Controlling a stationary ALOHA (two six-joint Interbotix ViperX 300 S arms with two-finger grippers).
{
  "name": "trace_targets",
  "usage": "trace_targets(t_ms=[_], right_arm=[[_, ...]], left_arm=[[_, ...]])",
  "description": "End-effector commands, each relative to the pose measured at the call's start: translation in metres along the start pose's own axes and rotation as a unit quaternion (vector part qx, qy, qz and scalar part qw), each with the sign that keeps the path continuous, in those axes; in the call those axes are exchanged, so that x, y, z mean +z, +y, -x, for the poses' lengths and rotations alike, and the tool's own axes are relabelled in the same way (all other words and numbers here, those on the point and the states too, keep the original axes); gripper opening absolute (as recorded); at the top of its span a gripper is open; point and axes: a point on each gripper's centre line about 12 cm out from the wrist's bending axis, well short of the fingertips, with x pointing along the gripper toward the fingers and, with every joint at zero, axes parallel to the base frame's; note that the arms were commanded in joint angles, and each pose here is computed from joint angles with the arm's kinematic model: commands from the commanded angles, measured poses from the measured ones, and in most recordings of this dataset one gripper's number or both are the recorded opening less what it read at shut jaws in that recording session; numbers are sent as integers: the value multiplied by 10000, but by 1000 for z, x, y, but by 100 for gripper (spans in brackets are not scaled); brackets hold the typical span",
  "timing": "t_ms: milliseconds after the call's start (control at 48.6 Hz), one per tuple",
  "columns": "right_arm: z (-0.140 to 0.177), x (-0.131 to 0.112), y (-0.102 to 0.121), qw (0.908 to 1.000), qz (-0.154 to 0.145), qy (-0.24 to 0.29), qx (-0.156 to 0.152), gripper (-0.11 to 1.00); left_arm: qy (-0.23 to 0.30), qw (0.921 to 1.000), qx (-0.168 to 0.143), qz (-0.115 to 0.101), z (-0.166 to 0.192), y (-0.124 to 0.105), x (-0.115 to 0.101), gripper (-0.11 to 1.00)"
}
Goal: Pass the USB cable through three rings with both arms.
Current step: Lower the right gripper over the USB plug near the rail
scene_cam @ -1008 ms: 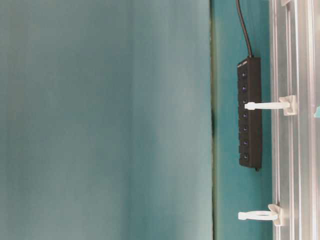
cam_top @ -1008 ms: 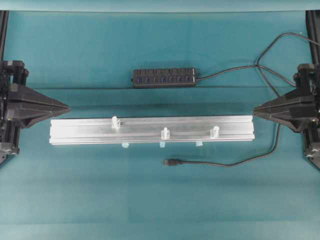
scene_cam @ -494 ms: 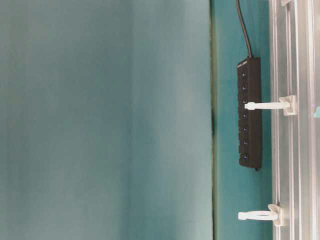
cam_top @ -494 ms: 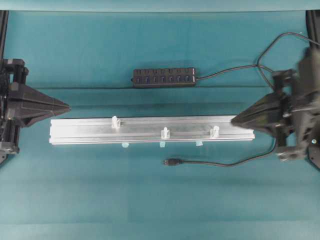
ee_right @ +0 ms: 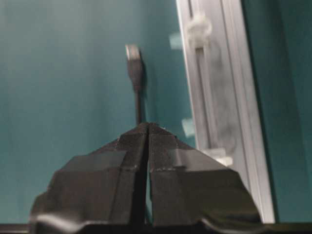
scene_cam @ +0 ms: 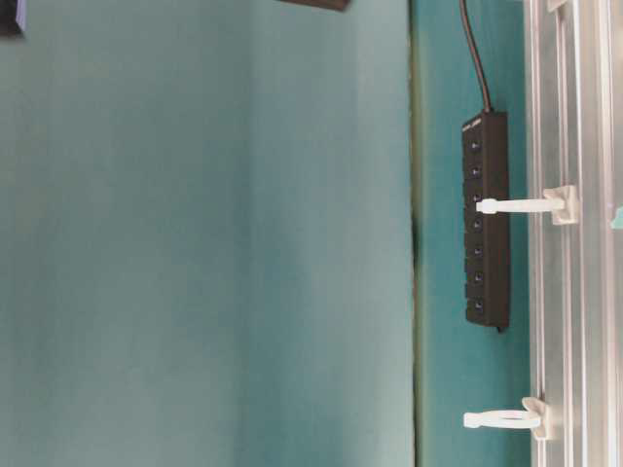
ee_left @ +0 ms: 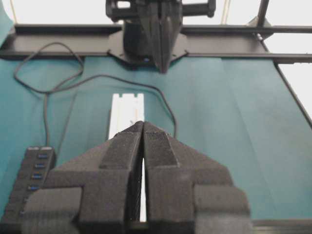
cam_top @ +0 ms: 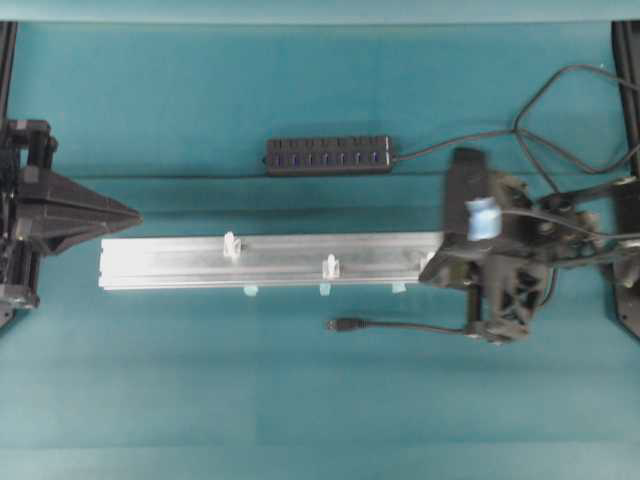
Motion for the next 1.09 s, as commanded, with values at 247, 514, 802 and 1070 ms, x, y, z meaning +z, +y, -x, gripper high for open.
trace_targets(t_ms=[247, 514, 802, 1070], right_arm=[[-27, 16, 6, 9971, 55, 743, -156, -9], [-39, 19, 8, 9946, 122, 1013, -208, -8], [-46, 21, 10, 9917, 117, 1257, -236, 22], [-53, 19, 12, 9911, 169, 1294, -243, 90]], left_arm=[[-168, 9999, 23, -7, -1, 1, 12, 2], [-168, 9998, 31, -45, -1, 1, 13, 2], [-176, 9998, 39, -53, -1, 2, 13, 2], [-168, 9998, 39, -53, -1, 2, 13, 2]])
